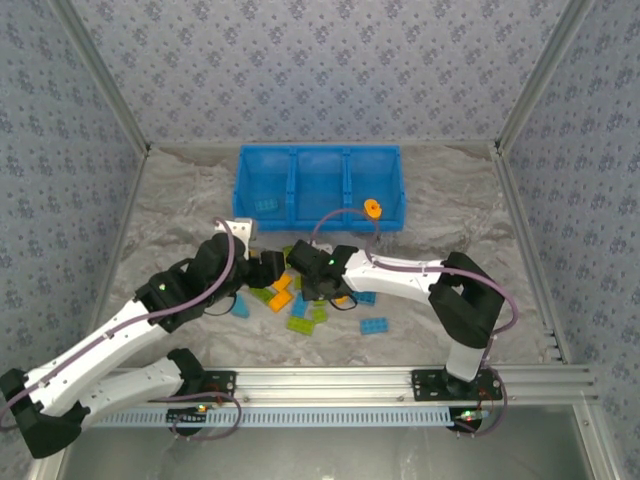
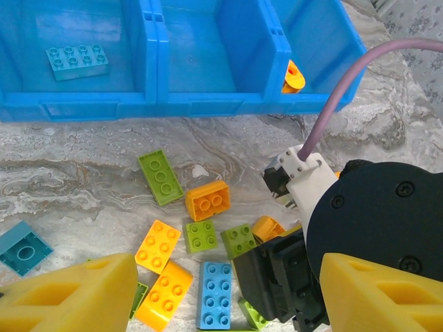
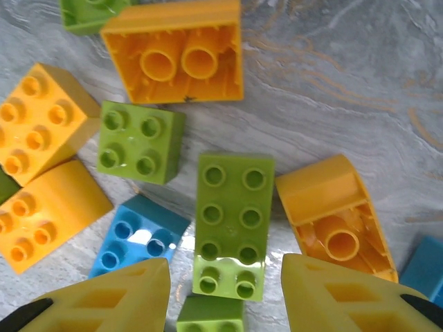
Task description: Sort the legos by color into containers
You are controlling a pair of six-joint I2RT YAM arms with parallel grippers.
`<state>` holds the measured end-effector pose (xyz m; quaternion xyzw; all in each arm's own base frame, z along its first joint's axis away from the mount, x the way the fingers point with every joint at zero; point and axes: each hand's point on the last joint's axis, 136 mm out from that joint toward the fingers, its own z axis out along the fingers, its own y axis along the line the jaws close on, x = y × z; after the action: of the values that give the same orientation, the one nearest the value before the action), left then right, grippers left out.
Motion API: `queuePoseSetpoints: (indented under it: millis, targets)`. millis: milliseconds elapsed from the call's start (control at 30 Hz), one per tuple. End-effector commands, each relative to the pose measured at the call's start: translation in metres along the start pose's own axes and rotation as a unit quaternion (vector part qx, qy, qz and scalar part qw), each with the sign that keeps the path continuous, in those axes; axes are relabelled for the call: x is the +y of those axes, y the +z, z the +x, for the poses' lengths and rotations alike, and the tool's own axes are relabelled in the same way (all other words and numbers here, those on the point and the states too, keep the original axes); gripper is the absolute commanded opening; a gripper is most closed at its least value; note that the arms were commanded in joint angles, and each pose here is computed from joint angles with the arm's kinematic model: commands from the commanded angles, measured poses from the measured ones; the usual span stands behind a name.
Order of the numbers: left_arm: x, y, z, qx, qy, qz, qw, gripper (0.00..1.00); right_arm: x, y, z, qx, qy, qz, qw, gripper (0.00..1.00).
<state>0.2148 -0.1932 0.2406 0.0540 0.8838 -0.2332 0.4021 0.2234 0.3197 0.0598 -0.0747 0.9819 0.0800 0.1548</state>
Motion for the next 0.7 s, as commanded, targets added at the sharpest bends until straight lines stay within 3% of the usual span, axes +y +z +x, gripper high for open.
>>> queuePoseSetpoints:
  millis: [0, 667]
  targets:
    - [-0.015, -0.004, -0.014, -0.019, 0.001, 0.024, 1.000, 0.70, -0.005, 0.007, 0.004, 0.015, 0.021, 0.022, 0.999, 0.49]
    - [-0.018, -0.002, -0.013, -0.019, -0.003, 0.035, 0.999, 0.70, -0.012, 0.034, -0.003, 0.022, 0.047, 0.055, 0.997, 0.40]
